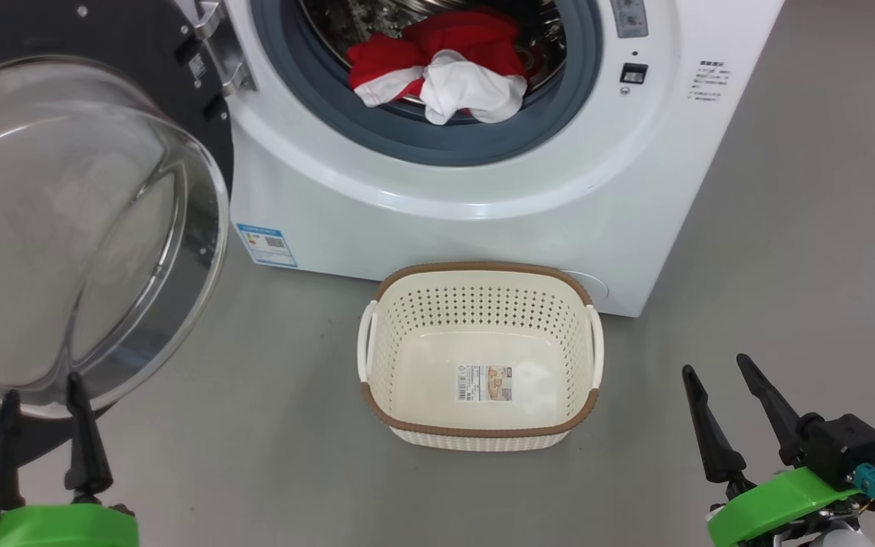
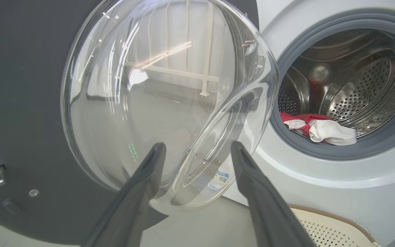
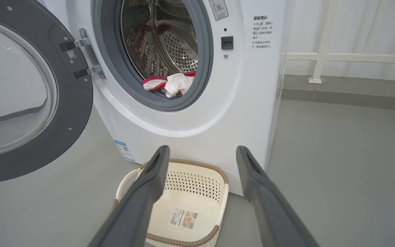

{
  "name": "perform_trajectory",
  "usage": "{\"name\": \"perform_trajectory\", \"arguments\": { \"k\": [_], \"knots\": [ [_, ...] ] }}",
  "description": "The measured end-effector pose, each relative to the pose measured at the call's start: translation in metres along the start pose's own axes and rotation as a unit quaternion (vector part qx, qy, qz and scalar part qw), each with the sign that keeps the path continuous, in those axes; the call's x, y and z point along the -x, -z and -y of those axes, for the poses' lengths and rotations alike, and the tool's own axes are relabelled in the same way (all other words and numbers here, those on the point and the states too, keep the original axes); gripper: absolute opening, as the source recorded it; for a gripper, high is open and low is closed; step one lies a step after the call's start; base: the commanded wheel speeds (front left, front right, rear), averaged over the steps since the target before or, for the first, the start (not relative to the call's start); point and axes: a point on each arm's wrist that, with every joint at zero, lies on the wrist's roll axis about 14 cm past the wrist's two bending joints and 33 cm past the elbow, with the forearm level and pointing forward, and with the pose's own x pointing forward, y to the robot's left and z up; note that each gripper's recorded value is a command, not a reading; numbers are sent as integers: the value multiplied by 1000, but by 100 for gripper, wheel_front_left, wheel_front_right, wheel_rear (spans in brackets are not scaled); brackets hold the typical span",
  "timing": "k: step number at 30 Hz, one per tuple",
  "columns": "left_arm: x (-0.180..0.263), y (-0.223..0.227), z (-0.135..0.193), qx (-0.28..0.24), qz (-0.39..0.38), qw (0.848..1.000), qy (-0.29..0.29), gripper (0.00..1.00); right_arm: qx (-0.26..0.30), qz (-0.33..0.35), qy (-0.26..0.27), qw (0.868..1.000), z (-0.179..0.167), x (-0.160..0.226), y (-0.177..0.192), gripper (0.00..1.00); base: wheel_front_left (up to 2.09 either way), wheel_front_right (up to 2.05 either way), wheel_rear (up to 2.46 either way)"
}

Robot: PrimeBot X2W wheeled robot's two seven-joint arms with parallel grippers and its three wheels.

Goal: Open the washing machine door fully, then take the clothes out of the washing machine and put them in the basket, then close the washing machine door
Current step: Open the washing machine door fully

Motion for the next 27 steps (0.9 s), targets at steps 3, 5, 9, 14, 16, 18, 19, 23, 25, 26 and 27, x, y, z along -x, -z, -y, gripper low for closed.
{"name": "perform_trajectory", "arguments": {
  "k": [3,5,9,14,16,18,19,23,25,26,27],
  "knots": [
    [0,2,14,-3,-2,1000,25,100,2,2,13,1000,8,6,-2,100,0,0,0],
    [-1,2,26,-4,-1,999,46,100,0,1,27,1000,16,12,-1,100,0,0,0],
    [-3,3,46,2,-2,997,77,100,-1,5,44,999,25,18,-3,100,0,0,0],
    [-4,9,80,12,-11,992,128,100,-4,11,71,997,40,29,-6,100,0,0,0],
    [-4,11,93,11,-14,989,150,100,-5,15,85,996,48,34,-8,100,0,0,0],
    [-3,14,106,16,-19,986,167,100,-6,19,98,995,55,38,-11,100,0,0,0],
    [-3,16,113,18,-22,984,177,100,-6,21,104,994,58,41,-12,100,0,0,0],
    [-1,22,133,18,-30,978,207,100,-6,26,125,992,69,50,-15,100,0,0,0],
    [0,26,143,18,-35,974,221,100,-6,29,137,990,76,56,-16,100,0,0,0],
    [0,27,147,19,-37,973,227,100,-6,30,142,989,79,58,-17,100,0,0,0],
    [1,28,152,21,-39,971,234,100,-5,32,147,989,82,60,-18,100,0,0,0]
  ]
}}
